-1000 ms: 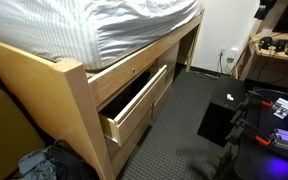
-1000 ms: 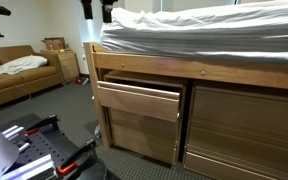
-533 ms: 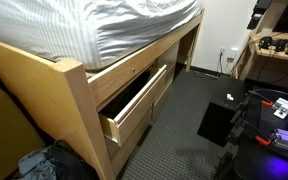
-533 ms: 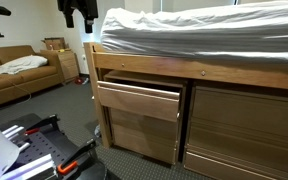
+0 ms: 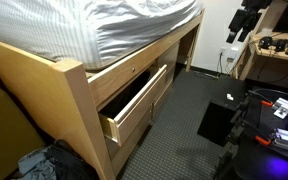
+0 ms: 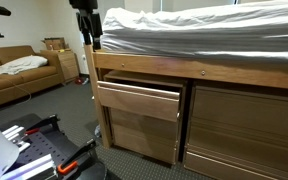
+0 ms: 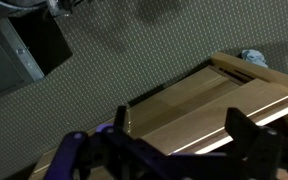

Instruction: Open the bedroom drawer fully

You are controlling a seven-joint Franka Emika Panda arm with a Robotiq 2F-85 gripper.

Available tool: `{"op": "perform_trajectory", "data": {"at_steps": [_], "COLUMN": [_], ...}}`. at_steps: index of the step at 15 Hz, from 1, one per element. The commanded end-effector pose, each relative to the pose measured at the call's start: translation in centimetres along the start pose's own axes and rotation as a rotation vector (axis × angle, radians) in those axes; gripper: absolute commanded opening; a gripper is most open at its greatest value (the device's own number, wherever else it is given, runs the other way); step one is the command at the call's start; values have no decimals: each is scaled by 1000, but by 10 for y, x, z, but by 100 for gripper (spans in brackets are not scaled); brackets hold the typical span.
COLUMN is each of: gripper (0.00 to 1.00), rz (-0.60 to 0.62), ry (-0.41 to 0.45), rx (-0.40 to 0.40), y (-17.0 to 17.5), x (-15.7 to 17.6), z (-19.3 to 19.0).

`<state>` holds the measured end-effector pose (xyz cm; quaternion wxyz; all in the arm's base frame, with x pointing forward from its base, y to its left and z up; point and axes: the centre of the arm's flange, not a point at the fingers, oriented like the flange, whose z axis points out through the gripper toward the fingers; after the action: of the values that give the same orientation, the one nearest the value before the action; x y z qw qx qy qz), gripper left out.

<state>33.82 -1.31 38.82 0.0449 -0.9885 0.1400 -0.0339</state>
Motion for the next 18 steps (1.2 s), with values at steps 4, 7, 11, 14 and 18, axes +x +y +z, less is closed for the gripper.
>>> {"op": "perform_trajectory", "data": {"at_steps": [4, 7, 11, 14, 18], "gripper": [100, 100, 100, 100, 100], "rz": [107, 117, 358, 524, 747], "ry": [-96, -87, -77, -116, -205], "rx": [-34, -26, 52, 72, 111], "y": [-63, -59, -40, -37, -45], "x": [-16, -12, 4, -4, -8], "z": [44, 40, 74, 126, 165]}}
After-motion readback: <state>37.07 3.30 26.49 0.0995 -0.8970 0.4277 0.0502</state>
